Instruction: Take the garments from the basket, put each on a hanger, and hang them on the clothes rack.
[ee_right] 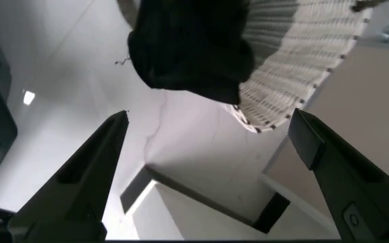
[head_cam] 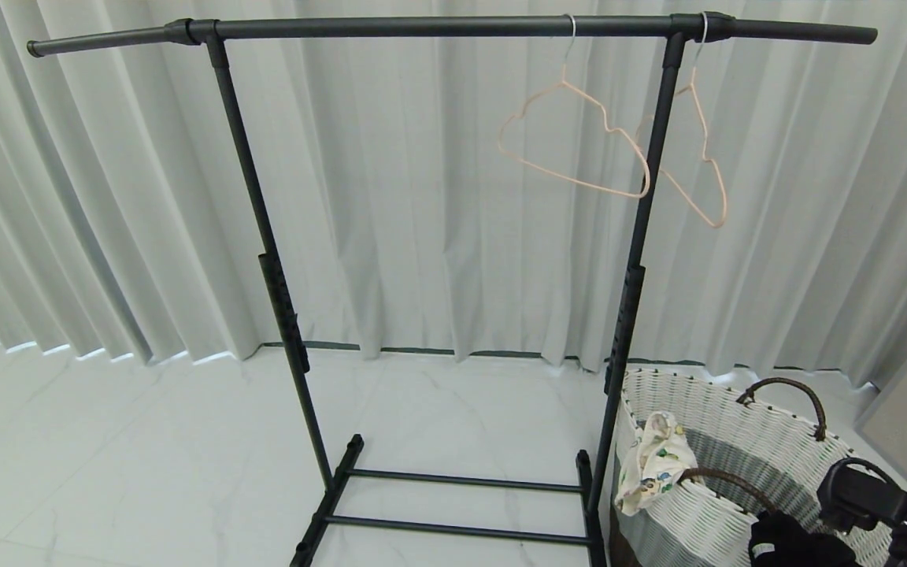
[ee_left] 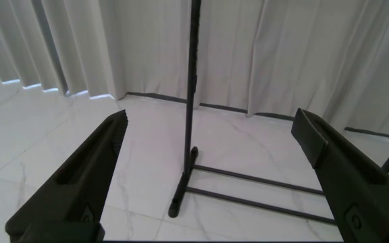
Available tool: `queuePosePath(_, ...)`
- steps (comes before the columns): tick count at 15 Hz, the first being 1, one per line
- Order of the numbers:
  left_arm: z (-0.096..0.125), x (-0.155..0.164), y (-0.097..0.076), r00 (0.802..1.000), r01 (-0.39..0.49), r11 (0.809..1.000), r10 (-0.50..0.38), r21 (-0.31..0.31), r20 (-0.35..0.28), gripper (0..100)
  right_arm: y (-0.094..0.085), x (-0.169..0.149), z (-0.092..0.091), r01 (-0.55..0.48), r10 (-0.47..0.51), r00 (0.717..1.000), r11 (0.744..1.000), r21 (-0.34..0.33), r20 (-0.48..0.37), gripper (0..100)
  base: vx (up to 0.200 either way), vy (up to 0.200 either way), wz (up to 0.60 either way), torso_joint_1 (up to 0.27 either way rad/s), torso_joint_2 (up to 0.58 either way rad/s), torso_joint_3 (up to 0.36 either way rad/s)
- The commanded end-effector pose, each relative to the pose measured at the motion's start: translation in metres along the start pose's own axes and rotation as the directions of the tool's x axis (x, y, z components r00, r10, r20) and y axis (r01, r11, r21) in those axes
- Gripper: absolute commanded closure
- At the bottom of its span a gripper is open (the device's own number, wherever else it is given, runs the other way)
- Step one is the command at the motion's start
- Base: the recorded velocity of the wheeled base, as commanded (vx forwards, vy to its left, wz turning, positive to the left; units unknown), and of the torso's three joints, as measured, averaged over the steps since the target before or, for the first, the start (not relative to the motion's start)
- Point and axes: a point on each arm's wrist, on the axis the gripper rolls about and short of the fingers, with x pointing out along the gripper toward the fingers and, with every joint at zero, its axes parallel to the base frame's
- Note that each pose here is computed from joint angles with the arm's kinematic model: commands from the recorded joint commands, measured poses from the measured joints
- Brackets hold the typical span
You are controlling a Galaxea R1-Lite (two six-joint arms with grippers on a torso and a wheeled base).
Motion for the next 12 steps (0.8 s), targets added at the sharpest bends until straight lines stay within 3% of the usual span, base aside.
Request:
queuePosePath(1,0.000,0.000,0.000,1.000,-0.001,1.000,0.001,0.000,0.001,0,0.003,0.026,0.002,-0.064,0.062,0.996,0.998,-0.029,-0.065,0,0.000,0.000,0.00,0.000,0.00,0.000)
queuePosePath(5,0.000,0.000,0.000,1.000,-0.001,1.000,0.001,0.000,0.001,0,-0.004,0.059,0.020,-0.013,0.014,1.000,0.999,-0.034,0.023,0,0.000,0.000,0.00,0.000,0.00,0.000)
queuePosePath(12,0.000,0.000,0.000,1.000,-0.001,1.000,0.001,0.000,0.001,0,-0.009,0.100,0.028,0.071,-0.070,0.997,0.997,-0.019,0.040,0,0.000,0.000,0.00,0.000,0.00,0.000)
